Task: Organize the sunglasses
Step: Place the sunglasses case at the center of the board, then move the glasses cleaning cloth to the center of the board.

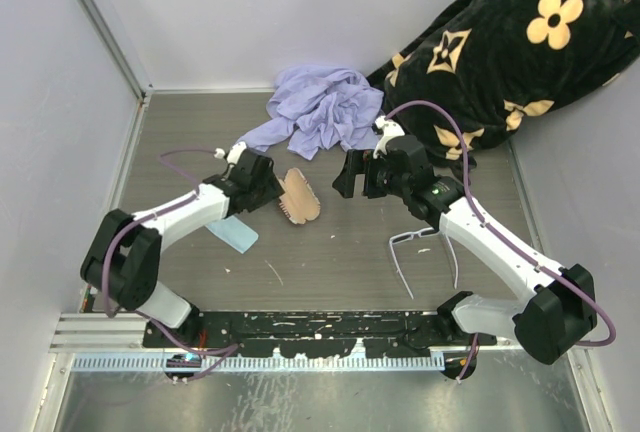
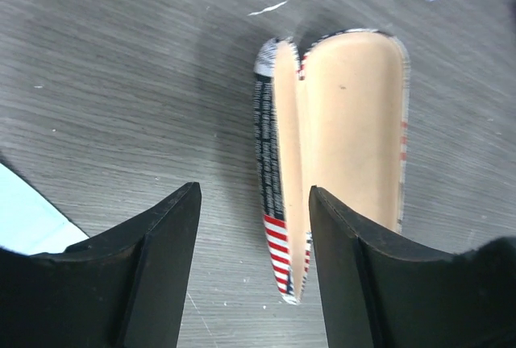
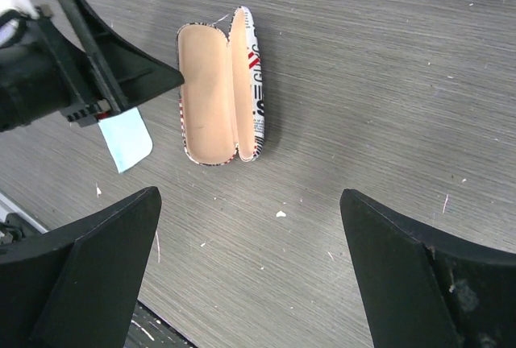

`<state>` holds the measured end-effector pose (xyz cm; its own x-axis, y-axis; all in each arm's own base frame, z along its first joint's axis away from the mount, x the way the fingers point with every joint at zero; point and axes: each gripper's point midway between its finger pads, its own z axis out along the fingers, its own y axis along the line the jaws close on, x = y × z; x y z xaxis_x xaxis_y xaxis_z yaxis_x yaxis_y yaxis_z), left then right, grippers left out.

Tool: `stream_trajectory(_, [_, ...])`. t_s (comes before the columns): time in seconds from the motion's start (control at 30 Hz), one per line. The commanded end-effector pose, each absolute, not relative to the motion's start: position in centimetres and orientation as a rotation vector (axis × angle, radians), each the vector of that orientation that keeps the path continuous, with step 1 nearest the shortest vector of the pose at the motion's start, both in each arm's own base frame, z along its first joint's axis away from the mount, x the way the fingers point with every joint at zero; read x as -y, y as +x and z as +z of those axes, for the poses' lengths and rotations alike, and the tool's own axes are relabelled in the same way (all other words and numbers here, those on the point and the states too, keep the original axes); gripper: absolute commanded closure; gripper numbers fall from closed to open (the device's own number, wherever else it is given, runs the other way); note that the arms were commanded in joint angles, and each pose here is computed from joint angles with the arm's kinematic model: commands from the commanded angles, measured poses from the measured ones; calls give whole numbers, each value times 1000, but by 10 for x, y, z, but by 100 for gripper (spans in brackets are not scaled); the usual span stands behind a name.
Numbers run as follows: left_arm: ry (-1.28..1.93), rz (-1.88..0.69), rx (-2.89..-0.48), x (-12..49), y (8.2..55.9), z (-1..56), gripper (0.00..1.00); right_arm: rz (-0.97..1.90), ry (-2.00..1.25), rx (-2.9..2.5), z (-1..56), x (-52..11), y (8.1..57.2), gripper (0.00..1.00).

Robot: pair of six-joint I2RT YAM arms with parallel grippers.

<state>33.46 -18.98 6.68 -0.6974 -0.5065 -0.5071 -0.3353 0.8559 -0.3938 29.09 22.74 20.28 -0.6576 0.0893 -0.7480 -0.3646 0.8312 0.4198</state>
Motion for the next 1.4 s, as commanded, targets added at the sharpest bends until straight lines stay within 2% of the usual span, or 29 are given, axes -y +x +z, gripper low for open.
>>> stream_trajectory(0.0, [-526,-426,-2266,193,350,125,41,710,-221,-2112,222,-228,295,0])
stream_trajectory(0.17, [-500,-358,-2245,177,342,144,41,707,-221,-2107,223,-226,294,0])
stream_trajectory(0.37, [-602,-163,-2225,121,311,154,39,693,-214,-2101,223,-223,293,0])
stream_trajectory(0.6, [-724,-74,-2243,76,266,134,39,680,-215,-2114,215,-221,293,0])
stream_trajectory(0.93, [-776,-168,-2397,92,233,89,49,697,-217,-2135,205,-221,286,0])
stream_trajectory(1.37, [-832,-122,-2425,103,216,51,55,714,-218,-2143,199,-221,282,0])
